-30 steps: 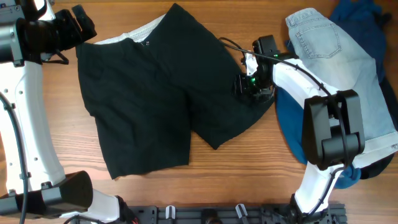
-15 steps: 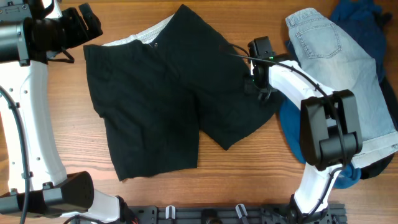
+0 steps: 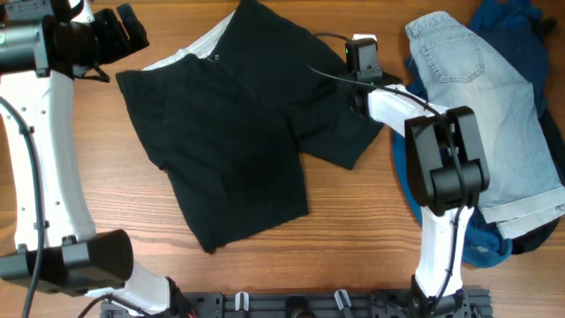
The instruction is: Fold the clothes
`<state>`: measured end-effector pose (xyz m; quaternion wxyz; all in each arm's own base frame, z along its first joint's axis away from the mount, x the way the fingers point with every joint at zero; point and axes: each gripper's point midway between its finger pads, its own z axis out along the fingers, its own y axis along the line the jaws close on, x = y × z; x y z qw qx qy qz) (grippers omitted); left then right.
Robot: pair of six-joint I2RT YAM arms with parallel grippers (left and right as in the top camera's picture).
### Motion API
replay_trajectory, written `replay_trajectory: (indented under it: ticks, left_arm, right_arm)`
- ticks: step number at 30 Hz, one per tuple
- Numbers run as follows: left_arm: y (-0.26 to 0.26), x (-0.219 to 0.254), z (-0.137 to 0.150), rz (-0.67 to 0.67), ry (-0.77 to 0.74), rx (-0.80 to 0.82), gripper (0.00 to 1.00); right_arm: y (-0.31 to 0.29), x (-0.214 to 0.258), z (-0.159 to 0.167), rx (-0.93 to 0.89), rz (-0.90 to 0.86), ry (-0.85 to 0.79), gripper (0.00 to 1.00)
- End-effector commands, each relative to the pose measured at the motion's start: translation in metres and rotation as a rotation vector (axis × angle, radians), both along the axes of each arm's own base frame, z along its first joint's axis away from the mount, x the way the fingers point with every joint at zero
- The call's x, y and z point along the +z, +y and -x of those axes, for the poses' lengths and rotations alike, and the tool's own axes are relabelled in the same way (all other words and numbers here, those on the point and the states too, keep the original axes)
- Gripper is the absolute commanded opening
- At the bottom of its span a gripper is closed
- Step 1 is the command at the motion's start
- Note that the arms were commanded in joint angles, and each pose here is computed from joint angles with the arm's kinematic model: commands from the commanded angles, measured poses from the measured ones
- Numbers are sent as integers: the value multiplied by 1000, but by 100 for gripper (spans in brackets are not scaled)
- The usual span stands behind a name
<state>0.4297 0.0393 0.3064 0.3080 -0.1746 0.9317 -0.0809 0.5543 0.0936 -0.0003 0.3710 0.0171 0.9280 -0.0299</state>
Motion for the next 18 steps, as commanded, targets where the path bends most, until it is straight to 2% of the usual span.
replay_trajectory:
  ticks: [1,6,7,8,9,10,15,18]
  left_arm:
    - [1,-9,-9,-15,8,-13,99]
    - [5,-16,-17,-41,10,-25,100]
    - [5,-19,-19,-50,14,-37,99]
    - [5,-21,-20,-60,19,-52,99]
    - [6,-25,-23,-77,25,-76,99]
    - [7,-28,-24,-100,30,-104,100]
    - [25,-40,-31,-299,55,-269,99]
    - [31,-72,-46,-344,105,-359,99]
  right_arm:
    - [-30,-56,-4,-30,27,106,4]
    - [-44,18,-57,-26,2,27,5]
    - [-42,31,-59,3,2,45,11]
    - [-39,43,-59,26,-5,68,22]
    - [-33,59,-56,59,-22,106,83]
    - [-26,73,-51,84,-53,137,100]
    - [52,175,21,381,-452,293,100]
    - [72,200,61,431,-501,369,100]
